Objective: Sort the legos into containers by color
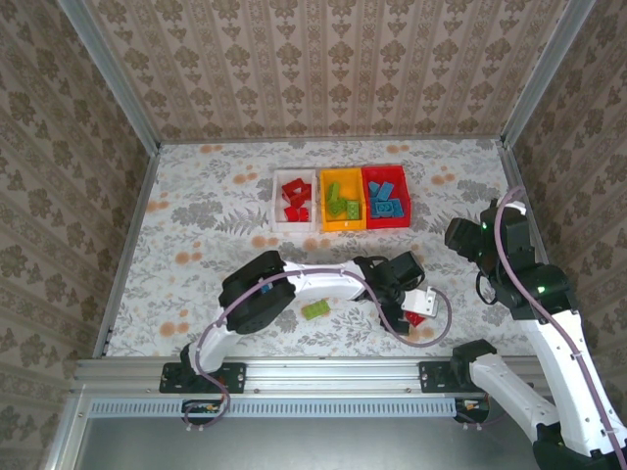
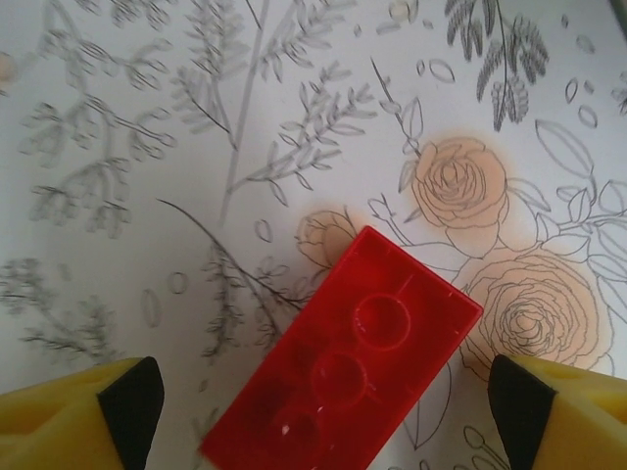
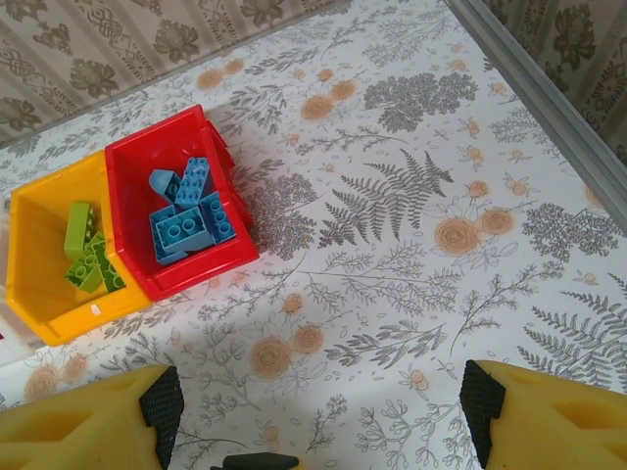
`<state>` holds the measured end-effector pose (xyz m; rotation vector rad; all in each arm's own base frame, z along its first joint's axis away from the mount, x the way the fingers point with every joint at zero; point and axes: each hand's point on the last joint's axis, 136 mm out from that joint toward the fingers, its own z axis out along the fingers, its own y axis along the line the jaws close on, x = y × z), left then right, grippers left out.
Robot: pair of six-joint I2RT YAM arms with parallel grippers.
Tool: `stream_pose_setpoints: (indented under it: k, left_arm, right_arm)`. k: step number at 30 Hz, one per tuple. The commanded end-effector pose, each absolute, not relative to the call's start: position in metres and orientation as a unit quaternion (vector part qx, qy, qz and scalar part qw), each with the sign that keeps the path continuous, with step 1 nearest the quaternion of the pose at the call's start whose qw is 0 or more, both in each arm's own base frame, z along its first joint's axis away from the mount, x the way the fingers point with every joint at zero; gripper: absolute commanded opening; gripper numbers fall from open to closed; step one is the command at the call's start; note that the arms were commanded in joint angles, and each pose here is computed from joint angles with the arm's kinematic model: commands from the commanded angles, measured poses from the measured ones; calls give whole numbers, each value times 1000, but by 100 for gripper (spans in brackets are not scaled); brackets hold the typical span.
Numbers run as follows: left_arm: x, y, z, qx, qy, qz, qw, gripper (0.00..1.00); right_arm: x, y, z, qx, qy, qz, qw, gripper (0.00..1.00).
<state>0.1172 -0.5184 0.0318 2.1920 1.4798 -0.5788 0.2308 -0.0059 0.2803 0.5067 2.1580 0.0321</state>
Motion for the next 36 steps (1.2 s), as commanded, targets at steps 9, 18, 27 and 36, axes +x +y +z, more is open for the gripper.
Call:
stream_pose_setpoints:
  k: [9, 18, 27, 36]
  left_arm:
    - [113, -533, 34, 778, 543, -232, 213, 63]
    - [106, -530, 31, 772, 556, -233, 202, 37]
    - [147, -523, 63, 704, 634, -198, 252, 31]
    - [247, -439, 162, 503, 777, -179, 335, 31]
  right_arm:
    - [228, -3, 276, 194, 878, 20, 438, 78]
    - [229, -1, 273, 193, 879, 24, 435, 78]
    - [217, 7, 267, 176, 897, 41, 403, 76]
    - [245, 75, 274, 76, 887, 200, 409, 73]
